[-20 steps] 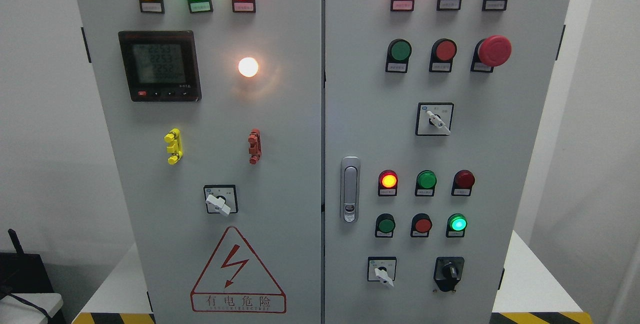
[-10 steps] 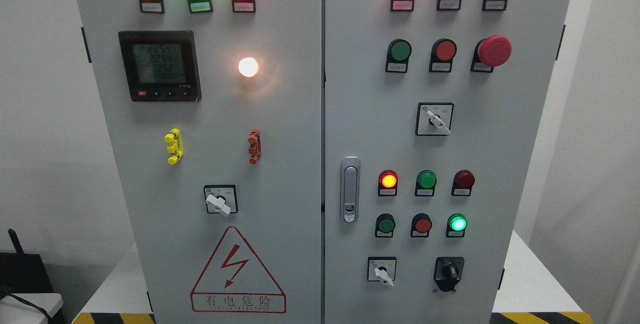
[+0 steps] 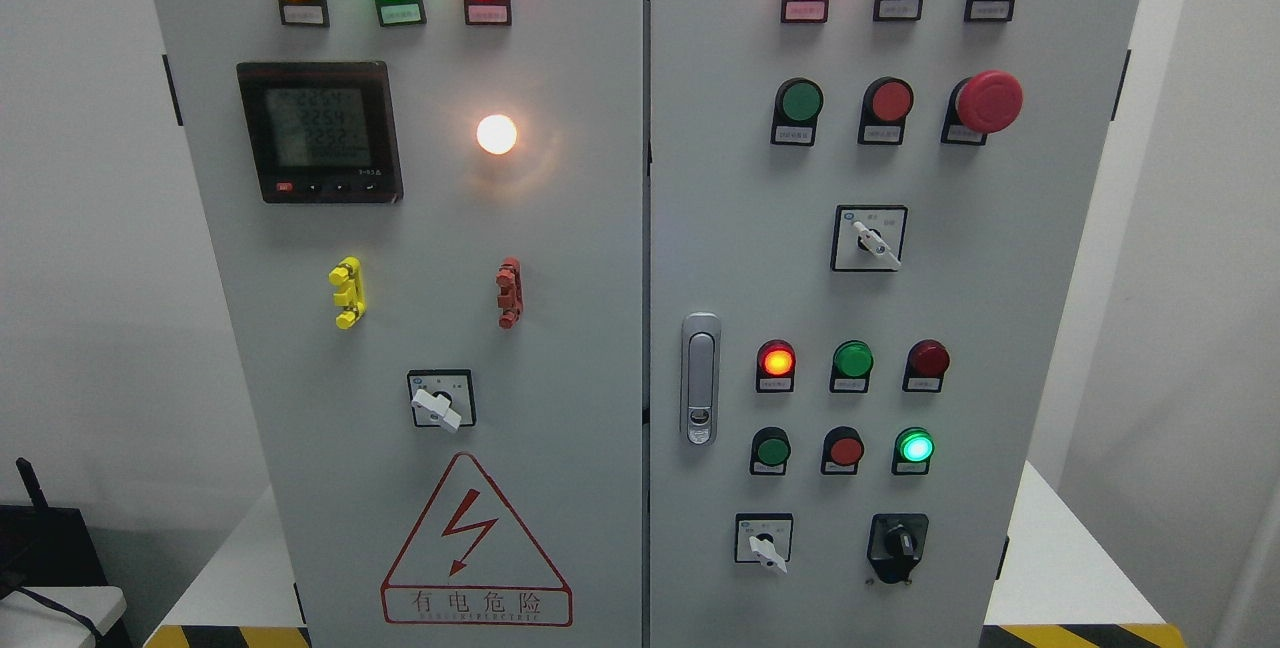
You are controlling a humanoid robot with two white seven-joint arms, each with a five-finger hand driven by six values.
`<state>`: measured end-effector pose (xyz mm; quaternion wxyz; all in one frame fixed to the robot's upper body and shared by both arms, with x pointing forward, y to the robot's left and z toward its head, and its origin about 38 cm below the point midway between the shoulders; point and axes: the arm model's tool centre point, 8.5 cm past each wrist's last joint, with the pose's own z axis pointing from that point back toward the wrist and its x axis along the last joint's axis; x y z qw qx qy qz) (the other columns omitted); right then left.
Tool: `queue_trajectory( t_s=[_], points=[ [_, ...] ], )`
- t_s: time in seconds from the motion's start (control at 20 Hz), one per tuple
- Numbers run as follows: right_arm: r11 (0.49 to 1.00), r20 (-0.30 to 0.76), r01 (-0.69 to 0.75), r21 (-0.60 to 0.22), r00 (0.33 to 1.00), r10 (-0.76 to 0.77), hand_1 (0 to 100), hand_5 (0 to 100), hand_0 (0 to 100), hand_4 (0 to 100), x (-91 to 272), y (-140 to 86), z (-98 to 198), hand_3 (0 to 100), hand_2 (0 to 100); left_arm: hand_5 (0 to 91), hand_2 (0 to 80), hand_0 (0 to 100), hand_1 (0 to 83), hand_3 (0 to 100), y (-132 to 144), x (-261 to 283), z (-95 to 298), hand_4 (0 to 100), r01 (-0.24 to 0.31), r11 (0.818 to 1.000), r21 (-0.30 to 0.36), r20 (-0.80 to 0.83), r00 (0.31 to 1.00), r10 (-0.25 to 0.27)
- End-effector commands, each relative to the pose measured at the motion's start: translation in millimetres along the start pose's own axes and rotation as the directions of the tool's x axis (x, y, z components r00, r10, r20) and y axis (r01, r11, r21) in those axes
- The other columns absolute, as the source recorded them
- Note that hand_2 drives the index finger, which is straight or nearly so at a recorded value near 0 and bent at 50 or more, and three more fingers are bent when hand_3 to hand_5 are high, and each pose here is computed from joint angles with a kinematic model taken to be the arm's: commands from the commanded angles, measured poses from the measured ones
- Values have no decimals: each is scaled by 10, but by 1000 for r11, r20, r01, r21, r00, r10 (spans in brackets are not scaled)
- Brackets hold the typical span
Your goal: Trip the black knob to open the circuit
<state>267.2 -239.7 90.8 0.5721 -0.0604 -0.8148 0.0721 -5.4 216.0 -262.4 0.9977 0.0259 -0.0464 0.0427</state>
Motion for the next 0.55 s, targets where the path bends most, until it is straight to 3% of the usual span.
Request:
queue_trajectory(
  t_s=[0.0,0.5],
  points=[
    [1000,0,0,1,1000,0,144,208,0,201,1,1,1,180,0,0,0,120,389,0,-8,51,-5,0,34,999,-5,9,999,-34],
    [1000,-11,2,-1,1000,-2,147,209,0,205,-23,5,35,188,0,0,0,120,389,0,-8,51,-5,0,34,999,-5,9,999,-34]
  ],
)
